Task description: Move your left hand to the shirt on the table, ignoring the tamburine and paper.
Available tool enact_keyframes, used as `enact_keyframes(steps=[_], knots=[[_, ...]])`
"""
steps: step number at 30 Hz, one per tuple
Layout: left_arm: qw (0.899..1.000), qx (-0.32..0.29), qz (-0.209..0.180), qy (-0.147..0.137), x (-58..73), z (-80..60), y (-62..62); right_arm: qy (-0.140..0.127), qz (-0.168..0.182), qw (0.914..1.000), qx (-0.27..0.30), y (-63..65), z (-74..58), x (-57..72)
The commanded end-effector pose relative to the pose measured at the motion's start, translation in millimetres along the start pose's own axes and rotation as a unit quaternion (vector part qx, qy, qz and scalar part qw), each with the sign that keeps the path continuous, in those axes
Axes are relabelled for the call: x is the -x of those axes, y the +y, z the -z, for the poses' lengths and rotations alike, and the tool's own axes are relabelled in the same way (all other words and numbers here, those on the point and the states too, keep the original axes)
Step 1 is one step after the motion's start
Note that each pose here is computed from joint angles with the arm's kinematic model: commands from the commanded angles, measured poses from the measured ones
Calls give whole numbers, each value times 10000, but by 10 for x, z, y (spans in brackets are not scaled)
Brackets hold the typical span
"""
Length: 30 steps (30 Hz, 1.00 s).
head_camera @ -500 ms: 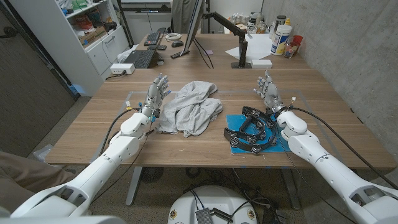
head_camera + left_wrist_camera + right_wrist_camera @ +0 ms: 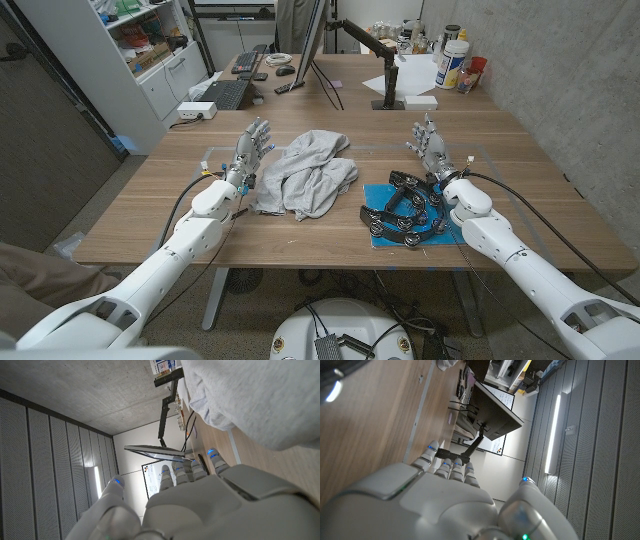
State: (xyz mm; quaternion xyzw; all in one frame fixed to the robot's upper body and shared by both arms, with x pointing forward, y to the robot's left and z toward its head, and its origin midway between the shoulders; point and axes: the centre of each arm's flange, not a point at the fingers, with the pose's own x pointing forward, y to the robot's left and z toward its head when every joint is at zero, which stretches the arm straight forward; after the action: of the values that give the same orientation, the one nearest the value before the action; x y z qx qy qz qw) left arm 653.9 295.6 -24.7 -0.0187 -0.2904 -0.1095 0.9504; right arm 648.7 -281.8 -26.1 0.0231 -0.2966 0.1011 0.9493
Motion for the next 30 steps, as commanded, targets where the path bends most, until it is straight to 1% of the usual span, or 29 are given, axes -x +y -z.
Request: enact_keyframes(steps=[1, 4, 5, 7, 8, 13, 14, 16, 17, 19, 20, 22, 23, 25, 26, 28, 29, 30], knots=[[10000, -38, 1, -1, 13, -4, 31, -9, 17, 10000, -51, 10, -6, -18], [9999, -111, -1, -32, 16, -15, 32, -9, 26, 10000, -62, 8, -3, -26], [9992, -406, 4, -4, 20, -47, 6, -21, 12, 10000, -49, 9, -3, -27], [9991, -421, -7, 6, 20, -47, 6, -23, 11, 10000, -48, 9, -3, -27], [9994, -324, 70, -13, 15, -47, -9, -24, 27, 10000, -48, 8, -8, -23], [9995, -305, 71, -48, 14, -43, -9, -43, 36, 10000, -23, 5, -17, -19], [9991, -422, 74, -49, 22, -64, -11, -60, 48, 10000, -18, 2, -27, -17], [9991, -427, 69, -45, 22, -64, -11, -60, 49, 10000, -17, 2, -27, -17], [9984, -560, 101, -61, 27, -97, -19, -56, 60, 10000, -10, 0, -28, -14], [9983, -566, 98, -58, 27, -97, -19, -55, 61, 10000, -10, 0, -28, -14], [9973, -717, 129, -62, 29, -129, -31, -60, 61, 10000, -7, 1, -29, -9], [9973, -724, 125, -58, 29, -130, -32, -60, 62, 10000, -6, 1, -29, -9], [9961, -872, 154, -52, 25, -156, -49, -66, 69, 10000, 0, 2, -30, -3], [9960, -879, 150, -48, 25, -156, -49, -66, 70, 10000, 1, 2, -30, -3], [9943, -1058, 120, -51, 22, -188, -75, -34, 85, 10000, -9, -2, -23, 0], [9942, -1068, 110, -45, 22, -188, -75, -31, 87, 10000, -10, -2, -23, 0], [9921, -1250, 118, -49, 12, -219, -99, -35, 84, 10000, 12, -11, -18, 1], [9920, -1259, 112, -45, 12, -219, -99, -37, 83, 10000, 13, -11, -18, 1]])
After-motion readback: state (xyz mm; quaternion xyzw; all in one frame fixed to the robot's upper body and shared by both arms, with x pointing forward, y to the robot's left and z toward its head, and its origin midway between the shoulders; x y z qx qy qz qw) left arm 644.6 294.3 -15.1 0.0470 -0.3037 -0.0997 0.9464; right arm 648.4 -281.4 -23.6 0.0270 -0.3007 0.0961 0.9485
